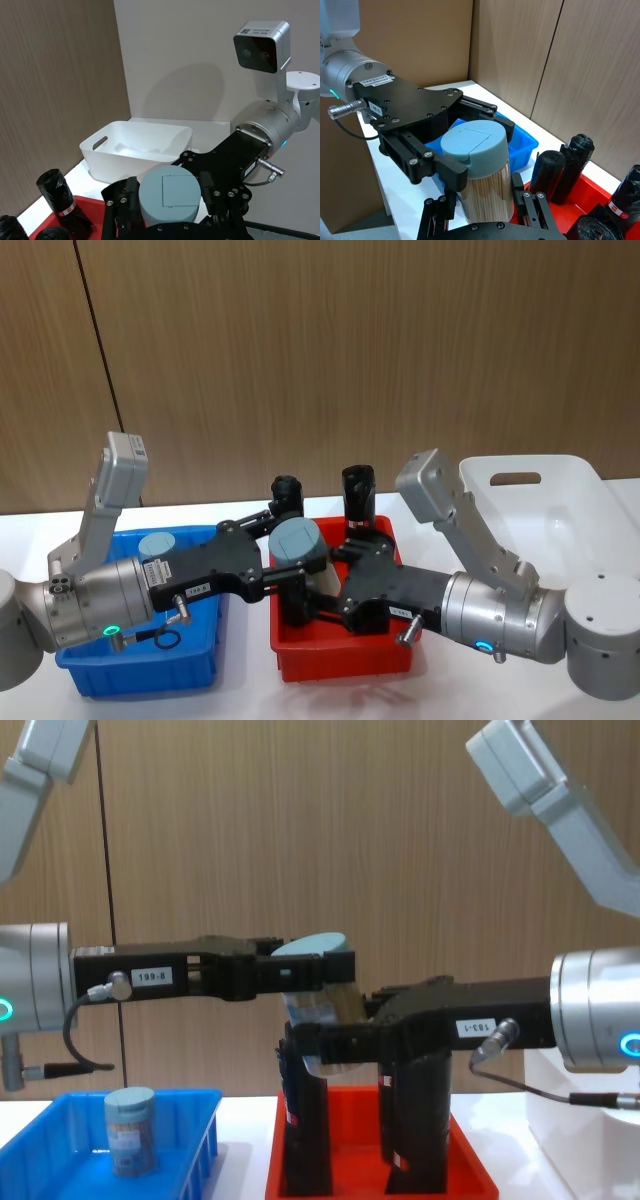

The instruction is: Pick the cotton swabs from the blue box and place them into the white box.

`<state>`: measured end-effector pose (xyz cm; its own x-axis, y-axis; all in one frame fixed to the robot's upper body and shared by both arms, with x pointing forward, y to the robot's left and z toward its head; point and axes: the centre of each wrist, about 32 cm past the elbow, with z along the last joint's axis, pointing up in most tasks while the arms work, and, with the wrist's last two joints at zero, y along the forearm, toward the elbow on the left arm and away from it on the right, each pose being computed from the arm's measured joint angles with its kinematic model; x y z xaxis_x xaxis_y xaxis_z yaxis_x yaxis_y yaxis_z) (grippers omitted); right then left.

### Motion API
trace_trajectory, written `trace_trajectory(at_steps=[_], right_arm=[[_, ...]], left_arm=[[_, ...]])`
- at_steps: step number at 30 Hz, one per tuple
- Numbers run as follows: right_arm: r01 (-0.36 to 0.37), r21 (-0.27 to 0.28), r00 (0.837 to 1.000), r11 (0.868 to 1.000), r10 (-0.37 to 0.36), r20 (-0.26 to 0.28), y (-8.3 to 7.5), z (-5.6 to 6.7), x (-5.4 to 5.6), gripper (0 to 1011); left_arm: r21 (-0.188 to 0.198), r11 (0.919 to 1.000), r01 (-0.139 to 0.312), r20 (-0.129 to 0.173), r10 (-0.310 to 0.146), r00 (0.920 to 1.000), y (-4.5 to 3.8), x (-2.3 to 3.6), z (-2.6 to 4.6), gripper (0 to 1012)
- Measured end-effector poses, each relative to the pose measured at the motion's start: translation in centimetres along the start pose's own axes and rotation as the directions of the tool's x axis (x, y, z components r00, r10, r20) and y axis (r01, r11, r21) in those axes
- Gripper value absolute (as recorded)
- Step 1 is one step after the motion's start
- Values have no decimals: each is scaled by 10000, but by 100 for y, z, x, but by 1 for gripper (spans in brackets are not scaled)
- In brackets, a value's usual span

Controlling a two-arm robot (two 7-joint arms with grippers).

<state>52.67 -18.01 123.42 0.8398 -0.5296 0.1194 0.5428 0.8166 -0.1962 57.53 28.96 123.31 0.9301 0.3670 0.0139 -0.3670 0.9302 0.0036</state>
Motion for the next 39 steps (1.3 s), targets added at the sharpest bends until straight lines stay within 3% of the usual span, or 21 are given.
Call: trace_trajectory(at_steps=[8,22,30,39], right_arm=[[-7,40,10000,10000,7,-97,-3,8,-1,653],[322,107,9991,9994,-319,-275,-72,-12,37,653],[1035,173,9934,9945,-1025,-510,-207,-72,119,653],[2163,191,9737,9761,-2143,-777,-437,-157,288,653]], left_arm=[[1,10000,0,0,0,10000,0,0,0,998],[2,10000,-1,1,1,10000,0,0,0,1004],[1,10000,-1,1,1,10000,0,0,0,1004],[2,10000,-2,1,2,10000,0,0,0,1004]])
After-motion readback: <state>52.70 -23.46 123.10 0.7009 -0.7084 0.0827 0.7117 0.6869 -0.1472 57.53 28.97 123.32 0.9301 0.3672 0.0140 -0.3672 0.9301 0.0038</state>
